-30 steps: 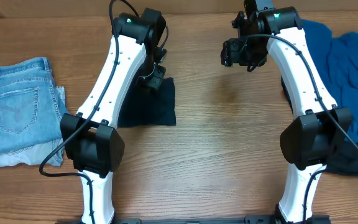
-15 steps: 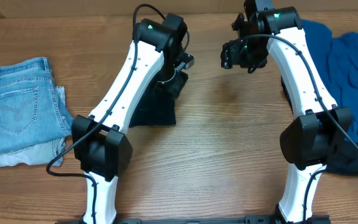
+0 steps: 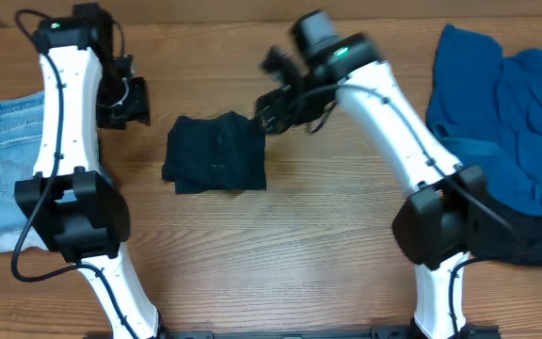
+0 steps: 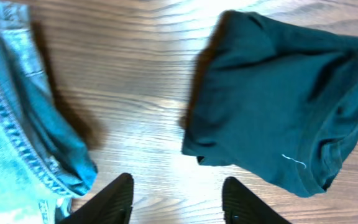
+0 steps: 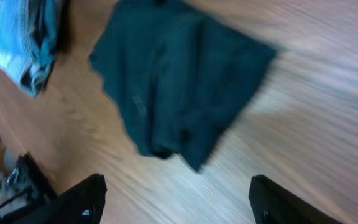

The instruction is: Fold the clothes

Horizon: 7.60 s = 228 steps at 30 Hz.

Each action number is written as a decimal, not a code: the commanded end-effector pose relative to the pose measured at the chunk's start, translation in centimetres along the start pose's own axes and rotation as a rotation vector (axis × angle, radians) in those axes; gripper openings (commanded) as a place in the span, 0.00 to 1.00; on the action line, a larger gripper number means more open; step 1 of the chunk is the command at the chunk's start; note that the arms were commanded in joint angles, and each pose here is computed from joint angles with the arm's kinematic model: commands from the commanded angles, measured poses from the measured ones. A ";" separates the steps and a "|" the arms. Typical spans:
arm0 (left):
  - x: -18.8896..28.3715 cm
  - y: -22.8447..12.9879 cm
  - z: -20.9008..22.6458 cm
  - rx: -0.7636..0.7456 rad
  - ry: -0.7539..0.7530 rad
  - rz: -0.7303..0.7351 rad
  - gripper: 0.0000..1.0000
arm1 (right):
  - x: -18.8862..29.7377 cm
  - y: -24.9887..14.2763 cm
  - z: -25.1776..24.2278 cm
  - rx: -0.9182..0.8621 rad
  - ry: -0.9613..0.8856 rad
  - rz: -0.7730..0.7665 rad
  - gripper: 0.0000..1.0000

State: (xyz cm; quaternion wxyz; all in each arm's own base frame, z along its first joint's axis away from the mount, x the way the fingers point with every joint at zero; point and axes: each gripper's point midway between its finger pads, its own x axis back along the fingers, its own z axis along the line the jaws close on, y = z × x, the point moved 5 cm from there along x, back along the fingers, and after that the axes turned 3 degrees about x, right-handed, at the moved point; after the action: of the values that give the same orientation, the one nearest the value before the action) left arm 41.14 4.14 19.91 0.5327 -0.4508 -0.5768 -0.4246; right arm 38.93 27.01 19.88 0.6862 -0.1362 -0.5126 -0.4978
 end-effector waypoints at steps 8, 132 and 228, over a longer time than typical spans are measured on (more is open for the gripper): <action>1.4 0.1 2.0 0.080 -0.012 -0.038 0.60 | -11.3 -2.7 1.9 0.096 -0.032 -0.005 0.75; -16.2 -1.8 -10.8 -0.385 -0.176 0.185 0.59 | -12.4 -14.1 -0.8 -0.008 -0.200 0.555 0.49; -14.2 -4.6 -16.0 -0.584 -0.606 0.232 0.19 | -6.3 -12.3 -6.5 -0.474 -0.423 -0.073 0.04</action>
State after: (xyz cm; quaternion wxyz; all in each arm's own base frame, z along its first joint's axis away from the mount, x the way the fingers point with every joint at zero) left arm 40.93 -13.14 7.28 0.2412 -0.7418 -0.5101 -0.3624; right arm 32.21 21.22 7.69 0.5285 -0.3452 -0.5191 -0.5762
